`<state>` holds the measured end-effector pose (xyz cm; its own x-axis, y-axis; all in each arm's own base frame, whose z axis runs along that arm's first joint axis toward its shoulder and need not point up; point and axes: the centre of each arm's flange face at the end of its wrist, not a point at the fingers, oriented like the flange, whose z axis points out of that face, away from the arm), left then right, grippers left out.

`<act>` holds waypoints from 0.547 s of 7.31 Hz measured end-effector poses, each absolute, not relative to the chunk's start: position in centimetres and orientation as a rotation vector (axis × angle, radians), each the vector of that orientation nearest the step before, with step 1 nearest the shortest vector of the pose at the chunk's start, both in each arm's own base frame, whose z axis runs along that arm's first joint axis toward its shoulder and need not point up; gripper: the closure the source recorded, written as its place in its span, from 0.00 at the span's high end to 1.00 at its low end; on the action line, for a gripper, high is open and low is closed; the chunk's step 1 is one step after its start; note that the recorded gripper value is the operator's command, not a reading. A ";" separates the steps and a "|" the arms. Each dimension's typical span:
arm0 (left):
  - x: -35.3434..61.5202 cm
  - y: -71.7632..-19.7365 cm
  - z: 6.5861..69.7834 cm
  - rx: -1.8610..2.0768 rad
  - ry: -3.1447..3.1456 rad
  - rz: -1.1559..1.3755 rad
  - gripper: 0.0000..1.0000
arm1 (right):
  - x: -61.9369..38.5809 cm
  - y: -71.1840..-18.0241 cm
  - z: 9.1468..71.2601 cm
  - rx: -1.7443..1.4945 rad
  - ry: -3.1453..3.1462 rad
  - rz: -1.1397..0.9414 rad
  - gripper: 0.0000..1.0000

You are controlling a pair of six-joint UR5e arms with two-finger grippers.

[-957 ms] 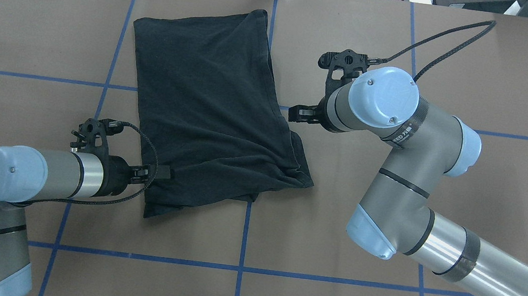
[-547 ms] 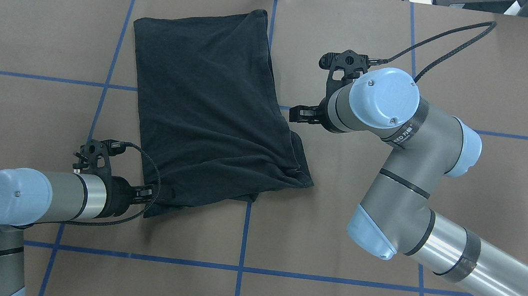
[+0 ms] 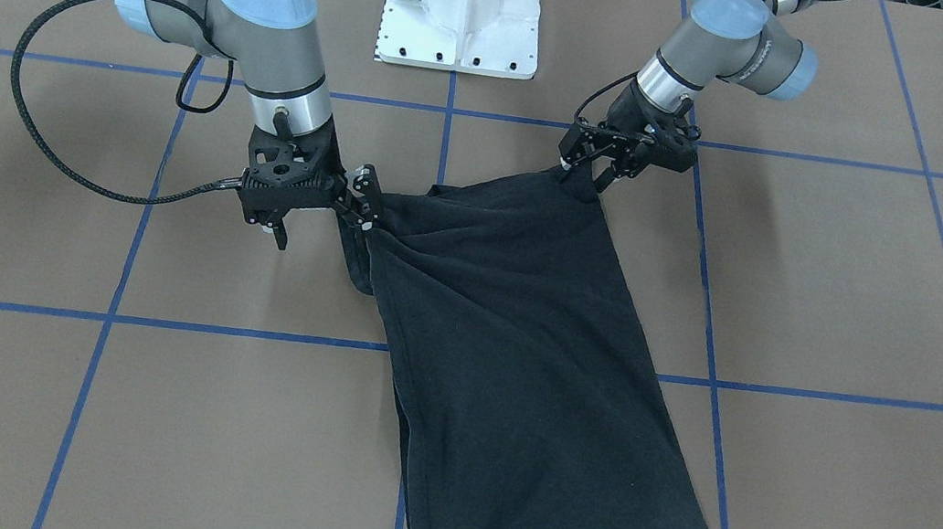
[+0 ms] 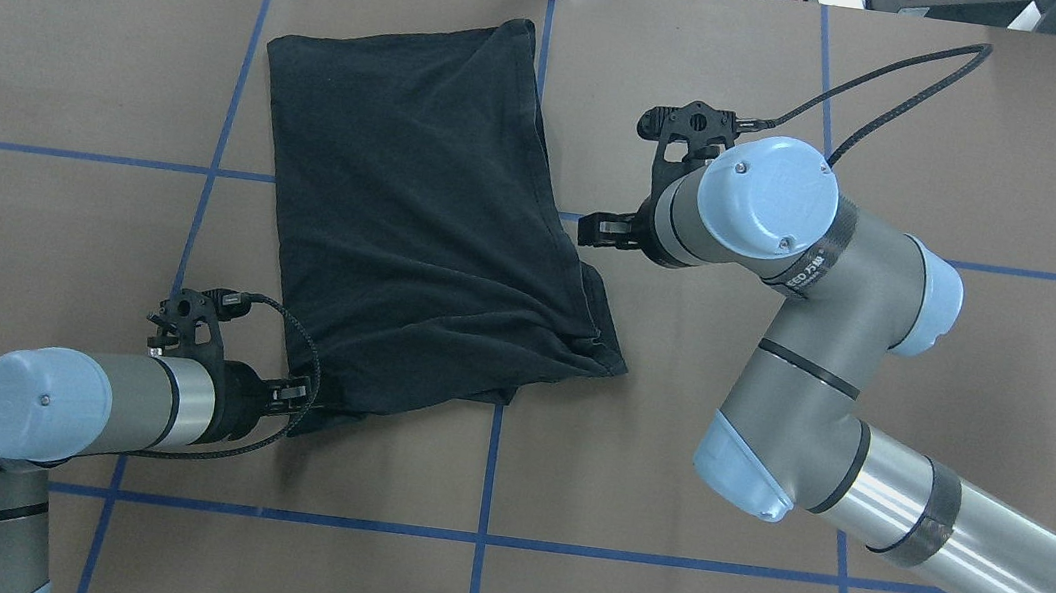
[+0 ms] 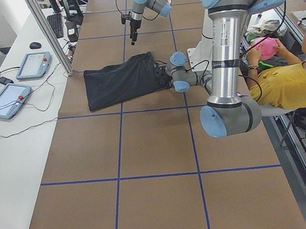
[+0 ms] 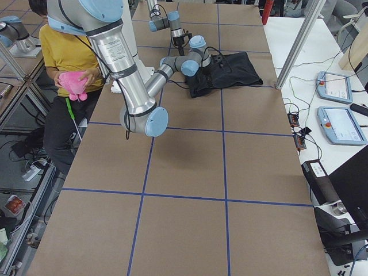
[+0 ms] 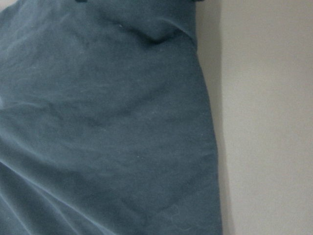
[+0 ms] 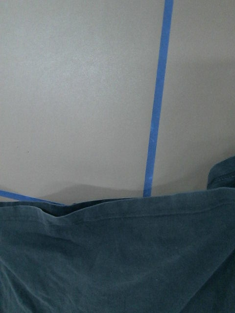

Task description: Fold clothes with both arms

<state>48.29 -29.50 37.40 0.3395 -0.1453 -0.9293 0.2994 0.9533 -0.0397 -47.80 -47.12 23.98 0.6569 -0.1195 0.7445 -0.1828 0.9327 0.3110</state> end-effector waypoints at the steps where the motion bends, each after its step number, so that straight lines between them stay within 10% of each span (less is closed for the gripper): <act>1: 48.4 -29.4 37.5 0.145 1.184 -0.289 0.37 | -47.8 -47.1 24.0 0.379 -0.859 0.037 0.99; 2: 48.5 -29.3 37.5 0.143 1.183 -0.287 0.08 | -47.8 -47.1 24.0 0.379 -0.859 0.037 0.99; 4: 48.6 -28.9 37.3 0.140 1.185 -0.282 0.00 | -47.8 -47.1 23.9 0.380 -0.860 0.037 0.99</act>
<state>48.64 -28.92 37.26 0.3462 -0.1428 -0.9272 0.2894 0.9564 -0.0392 -47.79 -47.12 23.92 0.6564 -0.1199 0.7448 -0.1834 0.9323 0.3117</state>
